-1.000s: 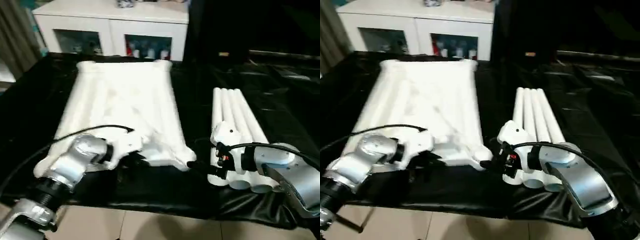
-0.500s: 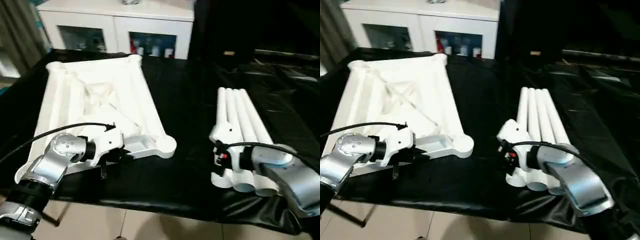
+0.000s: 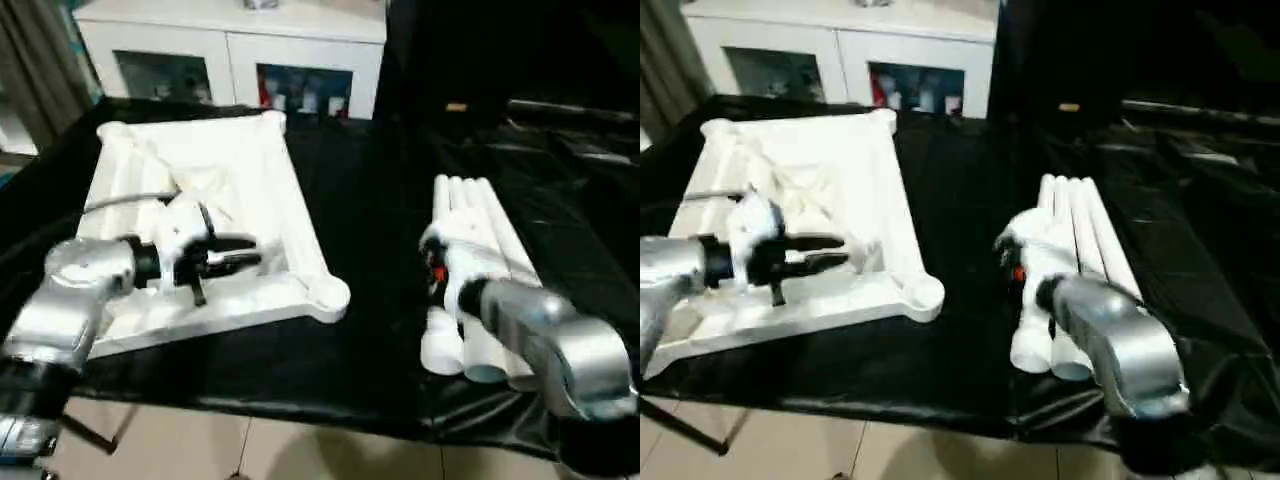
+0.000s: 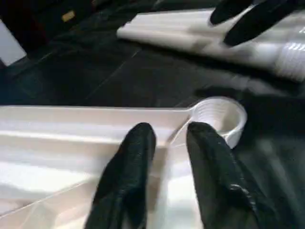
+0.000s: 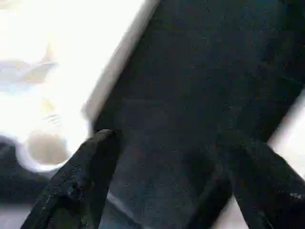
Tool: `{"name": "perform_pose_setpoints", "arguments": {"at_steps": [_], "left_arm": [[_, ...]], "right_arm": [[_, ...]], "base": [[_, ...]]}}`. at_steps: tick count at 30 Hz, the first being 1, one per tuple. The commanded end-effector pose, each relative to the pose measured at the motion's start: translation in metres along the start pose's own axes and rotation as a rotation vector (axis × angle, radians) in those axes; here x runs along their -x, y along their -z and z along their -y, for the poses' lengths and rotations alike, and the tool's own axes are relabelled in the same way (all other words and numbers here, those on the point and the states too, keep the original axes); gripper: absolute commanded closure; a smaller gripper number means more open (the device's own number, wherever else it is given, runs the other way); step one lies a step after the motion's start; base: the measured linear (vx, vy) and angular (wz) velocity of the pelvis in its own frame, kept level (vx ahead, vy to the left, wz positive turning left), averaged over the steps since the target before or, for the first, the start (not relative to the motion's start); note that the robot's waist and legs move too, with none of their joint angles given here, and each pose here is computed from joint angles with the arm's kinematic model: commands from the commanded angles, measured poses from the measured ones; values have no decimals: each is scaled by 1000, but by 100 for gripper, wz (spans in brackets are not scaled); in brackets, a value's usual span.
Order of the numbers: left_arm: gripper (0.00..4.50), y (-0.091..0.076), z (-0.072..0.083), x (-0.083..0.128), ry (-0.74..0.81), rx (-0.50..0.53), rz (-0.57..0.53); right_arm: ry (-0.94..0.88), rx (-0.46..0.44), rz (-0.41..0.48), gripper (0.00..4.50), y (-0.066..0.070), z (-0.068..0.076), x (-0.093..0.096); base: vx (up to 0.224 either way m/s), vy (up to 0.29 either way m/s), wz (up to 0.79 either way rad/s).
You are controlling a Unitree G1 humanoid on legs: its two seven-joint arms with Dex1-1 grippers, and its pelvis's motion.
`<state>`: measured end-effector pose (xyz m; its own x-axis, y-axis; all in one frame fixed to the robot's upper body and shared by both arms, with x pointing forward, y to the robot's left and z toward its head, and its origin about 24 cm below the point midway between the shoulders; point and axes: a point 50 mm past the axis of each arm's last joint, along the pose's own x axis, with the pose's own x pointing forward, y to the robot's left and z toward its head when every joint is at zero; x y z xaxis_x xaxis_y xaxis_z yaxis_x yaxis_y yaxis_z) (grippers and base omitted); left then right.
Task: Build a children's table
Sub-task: Move table base, then pick table leg
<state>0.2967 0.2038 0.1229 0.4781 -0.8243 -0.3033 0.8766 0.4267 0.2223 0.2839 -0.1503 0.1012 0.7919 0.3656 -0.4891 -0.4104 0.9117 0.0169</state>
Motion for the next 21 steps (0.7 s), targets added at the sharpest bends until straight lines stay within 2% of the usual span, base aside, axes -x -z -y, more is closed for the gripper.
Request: {"name": "perform_pose_setpoints", "arguments": {"at_steps": [1, 3, 6, 10, 14, 21], "left_arm": [[304, -9, 17, -5, 53, 75, 50], [304, -15, 28, -9, 89, 107, 86], [304, -15, 33, -13, 102, 107, 85], [304, -10, 40, -15, 141, 98, 40], [304, -13, 45, -16, 180, 115, 24], [304, -14, 50, -18, 202, 120, 0]], "right_arm": [[106, -52, -62, 50, 6, 9, 2], [137, -77, -101, 21, 6, 8, 3], [165, -110, -141, 4, 6, 8, 2], [220, -145, -176, 4, 7, 10, -1], [245, -174, -216, 4, 5, 12, 0], [188, -258, -291, 4, 11, 4, -4]], "base": [[0, 0, 0], [0, 0, 0], [0, 0, 0], [0, 0, 0], [0, 0, 0], [0, 0, 0]]}}
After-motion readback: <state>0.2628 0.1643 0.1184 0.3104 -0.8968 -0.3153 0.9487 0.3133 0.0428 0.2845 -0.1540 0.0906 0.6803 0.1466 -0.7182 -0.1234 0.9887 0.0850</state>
